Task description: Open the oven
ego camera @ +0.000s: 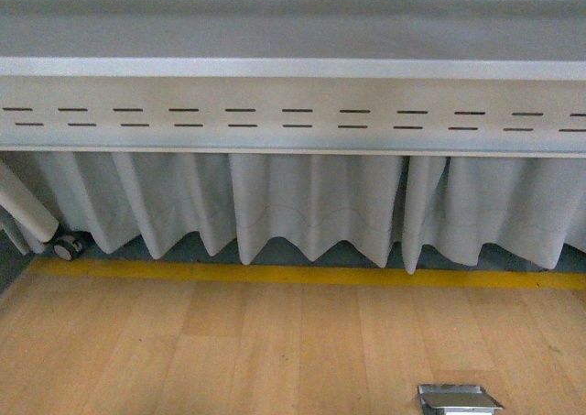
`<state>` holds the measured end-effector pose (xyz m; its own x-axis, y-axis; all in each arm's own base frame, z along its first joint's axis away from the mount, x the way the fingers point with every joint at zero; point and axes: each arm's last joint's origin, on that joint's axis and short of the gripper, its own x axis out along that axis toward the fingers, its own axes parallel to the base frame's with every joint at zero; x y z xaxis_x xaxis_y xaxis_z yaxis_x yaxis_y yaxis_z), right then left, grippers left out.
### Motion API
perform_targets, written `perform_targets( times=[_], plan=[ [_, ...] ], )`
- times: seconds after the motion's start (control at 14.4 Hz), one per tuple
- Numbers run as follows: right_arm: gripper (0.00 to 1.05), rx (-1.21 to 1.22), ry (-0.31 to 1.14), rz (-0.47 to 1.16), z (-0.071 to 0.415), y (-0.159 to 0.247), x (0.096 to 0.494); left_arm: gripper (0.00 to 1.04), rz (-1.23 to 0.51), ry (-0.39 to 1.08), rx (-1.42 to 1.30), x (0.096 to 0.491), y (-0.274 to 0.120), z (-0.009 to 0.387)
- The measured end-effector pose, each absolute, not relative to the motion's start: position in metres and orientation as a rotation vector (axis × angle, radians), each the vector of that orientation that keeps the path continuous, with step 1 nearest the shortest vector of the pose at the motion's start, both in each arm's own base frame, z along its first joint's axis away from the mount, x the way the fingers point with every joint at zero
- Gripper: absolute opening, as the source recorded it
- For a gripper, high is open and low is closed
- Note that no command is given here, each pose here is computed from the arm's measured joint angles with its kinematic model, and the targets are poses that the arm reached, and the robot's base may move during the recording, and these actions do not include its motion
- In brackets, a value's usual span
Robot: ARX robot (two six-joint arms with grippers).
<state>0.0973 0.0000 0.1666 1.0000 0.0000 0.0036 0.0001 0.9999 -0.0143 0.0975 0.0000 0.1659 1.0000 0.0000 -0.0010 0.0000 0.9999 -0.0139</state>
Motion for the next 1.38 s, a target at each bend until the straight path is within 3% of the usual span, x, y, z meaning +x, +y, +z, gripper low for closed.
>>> perform_targets(
  times=[1.38],
  plan=[
    [0.98,-0.014,-0.004,0.0,0.1666,0.0,0.0973,0.98,0.0,0.001,-0.014,0.0975,0.0,0.1659]
  ],
)
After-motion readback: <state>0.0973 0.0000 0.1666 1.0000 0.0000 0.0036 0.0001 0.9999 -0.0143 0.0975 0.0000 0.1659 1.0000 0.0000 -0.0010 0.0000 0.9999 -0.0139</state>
